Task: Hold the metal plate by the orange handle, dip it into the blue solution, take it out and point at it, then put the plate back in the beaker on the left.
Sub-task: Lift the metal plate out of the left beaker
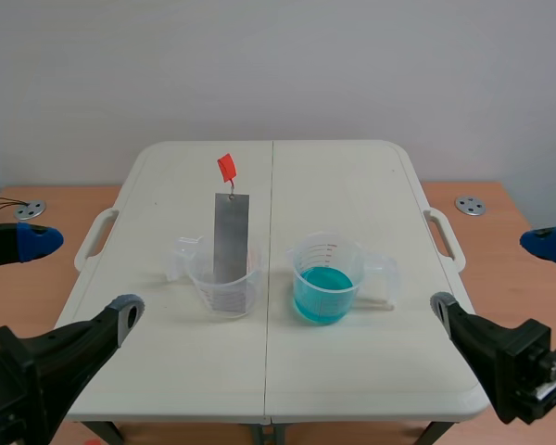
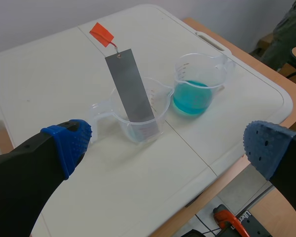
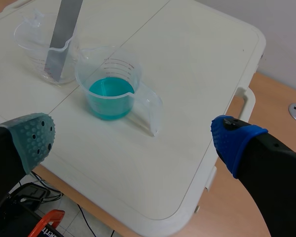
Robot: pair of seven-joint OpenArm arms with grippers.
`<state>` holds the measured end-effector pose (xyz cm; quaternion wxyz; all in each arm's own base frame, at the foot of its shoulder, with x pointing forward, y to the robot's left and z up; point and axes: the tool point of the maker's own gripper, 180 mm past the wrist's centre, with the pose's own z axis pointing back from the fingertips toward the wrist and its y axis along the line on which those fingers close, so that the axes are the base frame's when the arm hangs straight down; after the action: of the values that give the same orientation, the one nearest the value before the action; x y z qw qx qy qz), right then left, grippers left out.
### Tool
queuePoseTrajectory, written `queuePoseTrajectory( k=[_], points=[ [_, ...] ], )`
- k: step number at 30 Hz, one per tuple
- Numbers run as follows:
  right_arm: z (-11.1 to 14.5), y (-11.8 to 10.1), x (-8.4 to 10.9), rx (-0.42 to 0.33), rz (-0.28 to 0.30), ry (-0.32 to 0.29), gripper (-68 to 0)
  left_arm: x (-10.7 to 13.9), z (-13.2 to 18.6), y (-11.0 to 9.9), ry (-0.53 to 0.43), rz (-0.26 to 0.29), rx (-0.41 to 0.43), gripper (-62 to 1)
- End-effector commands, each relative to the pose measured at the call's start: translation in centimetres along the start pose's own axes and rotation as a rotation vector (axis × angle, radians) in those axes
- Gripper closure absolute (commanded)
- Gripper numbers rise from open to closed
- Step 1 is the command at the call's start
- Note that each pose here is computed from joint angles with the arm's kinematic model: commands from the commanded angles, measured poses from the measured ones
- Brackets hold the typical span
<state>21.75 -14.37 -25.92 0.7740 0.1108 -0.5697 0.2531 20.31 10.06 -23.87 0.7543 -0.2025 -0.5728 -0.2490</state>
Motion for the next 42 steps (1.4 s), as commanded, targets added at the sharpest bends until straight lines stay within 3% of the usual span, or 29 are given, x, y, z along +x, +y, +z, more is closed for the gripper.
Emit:
queuePoseTrajectory(
  k=[1, 14, 15, 20, 21, 26, 31, 37, 42],
  points=[
    [-0.4, -0.7, 1.5, -0.011, 0.028, -0.045, -66.3, 0.6, 0.0, -0.1, -0.028, 0.010, 0.001, -62.3],
    [-2.0, -1.9, 3.8, -0.027, 0.065, -0.114, -66.3, 0.7, 0.0, 0.0, -0.031, 0.007, 0.002, -62.3],
    [-2.3, -2.0, 3.9, -0.025, 0.066, -0.119, -66.3, 0.7, 0.0, 0.0, -0.031, 0.007, 0.002, -59.2],
    [-4.0, -2.1, 4.2, -0.005, 0.063, -0.135, -66.3, 0.6, 0.0, -0.1, -0.025, 0.002, 0.001, -9.9],
    [-4.3, -2.0, 4.3, 0.001, 0.061, -0.140, -66.3, 0.5, 0.0, -0.1, -0.024, -0.001, 0.001, -2.4],
    [-6.1, -2.3, 4.7, 0.016, 0.060, -0.164, -66.3, 0.5, 0.0, 0.0, -0.022, -0.005, 0.006, -1.5],
    [-7.9, -2.3, 5.2, 0.039, 0.036, -0.187, -66.3, -1.7, 0.4, 1.5, 0.104, -0.092, 0.081, -1.5],
    [-10.1, -2.0, 5.7, 0.071, -0.003, -0.213, -66.3, -8.2, 3.9, 2.5, 0.385, -0.146, 0.140, -1.5],
    [-11.8, -1.4, 6.2, 0.102, -0.028, -0.234, -66.3, -14.8, 8.5, 1.8, 0.599, -0.091, 0.138, -1.5]
  ],
)
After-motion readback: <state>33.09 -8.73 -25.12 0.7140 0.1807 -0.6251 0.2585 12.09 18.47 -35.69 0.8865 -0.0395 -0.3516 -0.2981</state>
